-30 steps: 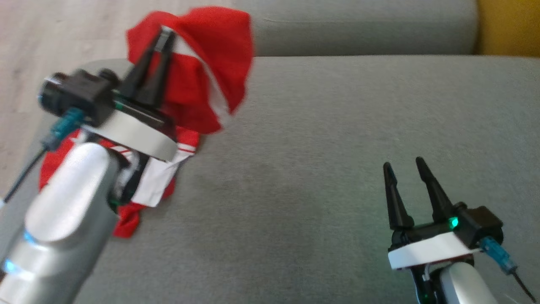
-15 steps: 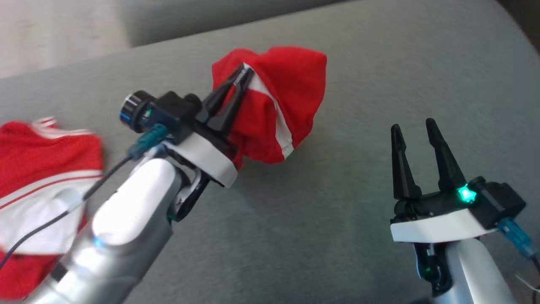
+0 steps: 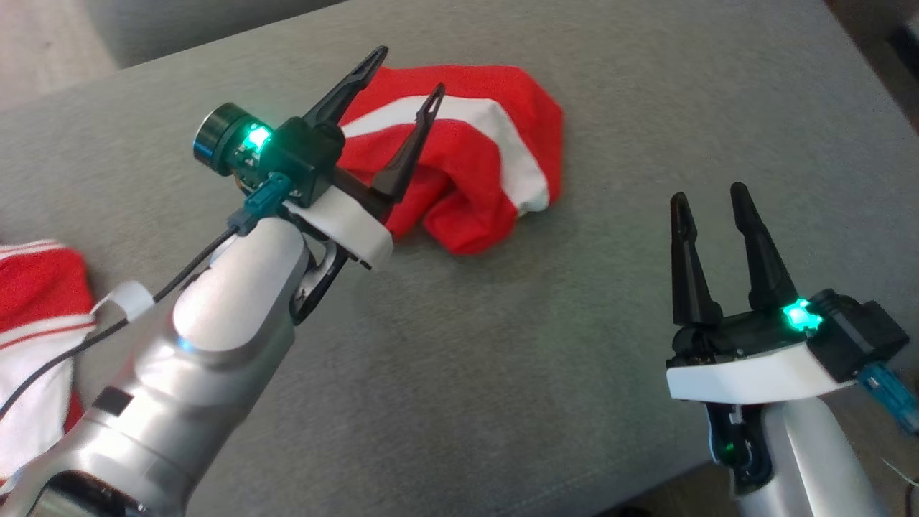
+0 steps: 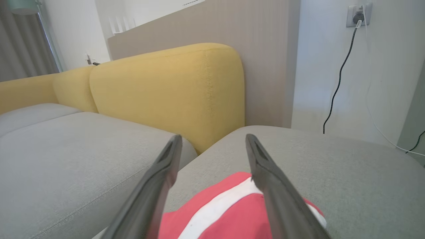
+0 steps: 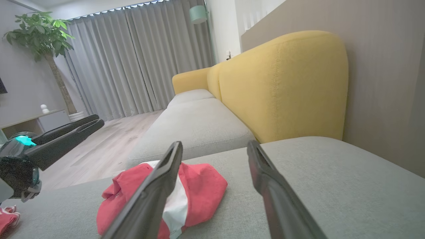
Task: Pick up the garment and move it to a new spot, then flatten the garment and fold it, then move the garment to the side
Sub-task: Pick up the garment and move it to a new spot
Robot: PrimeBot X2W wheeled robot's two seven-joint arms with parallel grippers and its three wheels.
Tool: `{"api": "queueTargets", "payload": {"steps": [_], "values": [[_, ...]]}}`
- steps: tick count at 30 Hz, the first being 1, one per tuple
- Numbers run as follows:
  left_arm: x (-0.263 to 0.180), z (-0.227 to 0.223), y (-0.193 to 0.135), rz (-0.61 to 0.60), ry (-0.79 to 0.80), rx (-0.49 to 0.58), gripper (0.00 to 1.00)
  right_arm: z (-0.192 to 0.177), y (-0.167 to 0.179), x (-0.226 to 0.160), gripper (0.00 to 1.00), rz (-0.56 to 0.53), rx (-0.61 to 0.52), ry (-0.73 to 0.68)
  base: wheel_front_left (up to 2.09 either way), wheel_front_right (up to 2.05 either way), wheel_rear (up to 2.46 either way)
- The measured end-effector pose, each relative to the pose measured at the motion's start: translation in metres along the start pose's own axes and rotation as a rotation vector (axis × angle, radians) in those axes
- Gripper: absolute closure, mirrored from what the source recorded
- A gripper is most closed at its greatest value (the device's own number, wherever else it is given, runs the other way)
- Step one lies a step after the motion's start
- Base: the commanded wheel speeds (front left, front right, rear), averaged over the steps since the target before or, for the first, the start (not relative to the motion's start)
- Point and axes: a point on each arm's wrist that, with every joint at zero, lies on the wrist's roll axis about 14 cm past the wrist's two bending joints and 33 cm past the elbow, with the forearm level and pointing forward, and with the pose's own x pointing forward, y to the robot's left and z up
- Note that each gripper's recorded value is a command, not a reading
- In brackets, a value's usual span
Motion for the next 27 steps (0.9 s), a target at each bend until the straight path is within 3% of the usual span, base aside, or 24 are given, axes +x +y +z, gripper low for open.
{"api": "queueTargets", "payload": {"steps": [7, 14, 27], "values": [[-0.038, 0.001, 0.034, 0.12, 0.018, 0.027, 0.0, -0.008, 0.025, 0.012, 0.0, 0.082, -0.005, 0.009, 0.0, 0.0, 0.0], [-0.12, -0.004, 0.066, 0.396, 0.025, -0.027, 0.0, -0.013, 0.051, 0.016, 0.0, 0.164, -0.007, 0.014, 0.0, 0.0, 0.0], [-0.26, -0.015, 0.04, 0.773, 0.035, -0.073, 0.0, -0.008, 0.068, 0.007, 0.0, 0.215, 0.015, 0.0, 0.0, 0.0, 0.0]]}}
